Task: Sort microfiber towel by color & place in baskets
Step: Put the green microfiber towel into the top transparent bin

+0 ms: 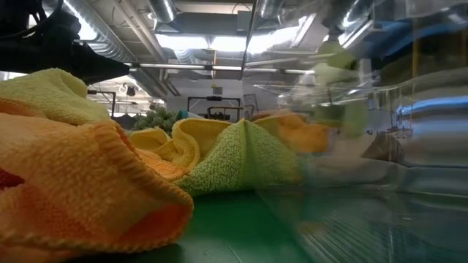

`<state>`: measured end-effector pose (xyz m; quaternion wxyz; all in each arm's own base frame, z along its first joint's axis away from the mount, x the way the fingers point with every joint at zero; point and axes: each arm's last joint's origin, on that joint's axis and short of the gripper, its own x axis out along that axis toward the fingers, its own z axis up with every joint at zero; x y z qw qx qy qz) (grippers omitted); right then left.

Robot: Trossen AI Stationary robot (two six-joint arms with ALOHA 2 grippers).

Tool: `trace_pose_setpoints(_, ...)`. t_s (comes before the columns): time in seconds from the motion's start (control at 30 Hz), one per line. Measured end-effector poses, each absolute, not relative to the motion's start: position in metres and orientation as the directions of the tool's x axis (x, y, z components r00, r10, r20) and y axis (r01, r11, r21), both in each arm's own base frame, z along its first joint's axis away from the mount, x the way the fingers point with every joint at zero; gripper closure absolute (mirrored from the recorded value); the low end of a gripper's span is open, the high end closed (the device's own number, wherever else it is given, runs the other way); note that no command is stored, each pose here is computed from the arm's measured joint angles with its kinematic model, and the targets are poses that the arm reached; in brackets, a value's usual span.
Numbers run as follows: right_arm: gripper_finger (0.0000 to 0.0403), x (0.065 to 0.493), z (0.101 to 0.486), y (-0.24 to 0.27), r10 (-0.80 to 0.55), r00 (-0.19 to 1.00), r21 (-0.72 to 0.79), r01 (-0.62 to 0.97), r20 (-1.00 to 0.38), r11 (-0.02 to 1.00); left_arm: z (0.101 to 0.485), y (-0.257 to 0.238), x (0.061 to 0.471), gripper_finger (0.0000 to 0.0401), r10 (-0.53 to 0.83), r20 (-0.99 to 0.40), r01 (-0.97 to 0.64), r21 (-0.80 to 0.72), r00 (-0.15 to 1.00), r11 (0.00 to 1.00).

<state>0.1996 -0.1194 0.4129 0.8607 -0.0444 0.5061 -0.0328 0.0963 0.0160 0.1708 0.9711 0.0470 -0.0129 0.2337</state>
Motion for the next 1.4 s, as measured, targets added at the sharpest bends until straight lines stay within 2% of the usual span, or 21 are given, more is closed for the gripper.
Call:
trace_pose_setpoints(0.3, 0.0402, 0.16, 0.419, -0.177, -0.325, 0.471, -0.185, 0.318, -0.82, 0.93, 0.171, 0.016, 0.096, 0.0277, 0.453, 0.047, -0.455, 0.086, 0.891, 0.886)
trace_pose_setpoints(0.67, 0.0402, 0.121, 0.419, -0.207, -0.422, 0.398, -0.204, 0.485, -0.815, 0.85, 0.171, 0.016, 0.096, 0.0277, 0.452, 0.047, -0.455, 0.085, 0.891, 0.886)
trace_pose_setpoints(0.9, 0.0402, 0.11, 0.424, -0.22, -0.536, 0.34, -0.274, 0.583, -0.773, 0.765, 0.171, 0.016, 0.096, 0.0277, 0.453, 0.047, -0.455, 0.085, 0.891, 0.886)
trace_pose_setpoints(1.4, 0.0402, 0.109, 0.418, -0.221, -0.525, 0.324, -0.268, 0.587, -0.787, 0.764, 0.171, 0.016, 0.096, 0.0277, 0.453, 0.047, -0.455, 0.085, 0.89, 0.886)
